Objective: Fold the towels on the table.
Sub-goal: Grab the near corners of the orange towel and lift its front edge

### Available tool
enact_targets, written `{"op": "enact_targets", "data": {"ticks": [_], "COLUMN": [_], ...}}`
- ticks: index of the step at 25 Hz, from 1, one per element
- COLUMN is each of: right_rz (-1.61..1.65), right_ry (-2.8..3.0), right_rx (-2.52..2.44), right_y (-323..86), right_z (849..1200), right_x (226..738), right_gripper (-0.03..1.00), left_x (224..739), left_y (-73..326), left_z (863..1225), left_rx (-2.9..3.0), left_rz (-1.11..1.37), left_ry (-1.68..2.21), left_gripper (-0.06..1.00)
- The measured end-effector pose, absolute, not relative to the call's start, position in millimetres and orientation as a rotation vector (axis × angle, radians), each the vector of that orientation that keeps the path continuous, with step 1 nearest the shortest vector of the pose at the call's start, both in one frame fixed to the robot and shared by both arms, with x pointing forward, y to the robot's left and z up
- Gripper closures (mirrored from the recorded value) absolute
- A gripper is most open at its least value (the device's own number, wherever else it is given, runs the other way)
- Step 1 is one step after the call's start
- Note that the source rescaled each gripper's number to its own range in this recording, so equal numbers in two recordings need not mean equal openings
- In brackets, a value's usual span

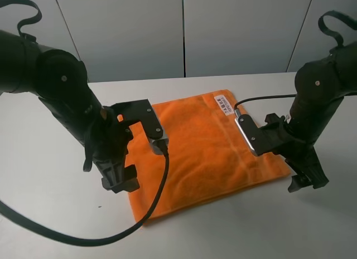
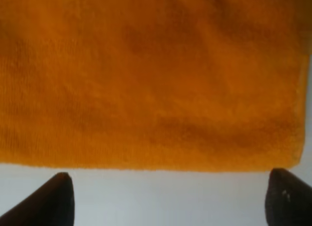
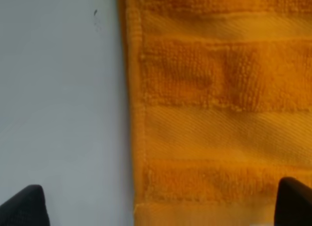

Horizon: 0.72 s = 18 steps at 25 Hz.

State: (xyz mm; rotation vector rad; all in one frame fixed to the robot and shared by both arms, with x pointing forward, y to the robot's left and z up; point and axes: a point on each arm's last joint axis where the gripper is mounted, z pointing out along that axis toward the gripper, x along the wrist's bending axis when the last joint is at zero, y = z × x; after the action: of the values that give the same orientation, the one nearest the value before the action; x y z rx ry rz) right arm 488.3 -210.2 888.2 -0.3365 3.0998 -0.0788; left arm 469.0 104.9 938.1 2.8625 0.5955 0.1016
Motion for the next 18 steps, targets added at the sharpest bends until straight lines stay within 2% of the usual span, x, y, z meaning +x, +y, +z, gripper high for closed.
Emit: {"op": "enact_targets", "data": {"ticks": [10, 18], "right_rz": [-0.031, -0.002], "right_ry": [3.119, 3.129], "right_rx": [-0.319, -0.33], "right_y": [-211.0, -208.8], "right_z": [880.9, 874.3], "right_x": [490.1, 490.6], "right_gripper": [-0.03, -0.03], "left_x": [470.2, 474.2], "left_y": [101.1, 98.0], "left_z": [936.5, 911.2], "left_rx": [2.845, 2.875], "left_rz": [0.124, 0.076], "left_ry": [0.611, 0.669], "left_gripper": [-0.06, -0.06]}}
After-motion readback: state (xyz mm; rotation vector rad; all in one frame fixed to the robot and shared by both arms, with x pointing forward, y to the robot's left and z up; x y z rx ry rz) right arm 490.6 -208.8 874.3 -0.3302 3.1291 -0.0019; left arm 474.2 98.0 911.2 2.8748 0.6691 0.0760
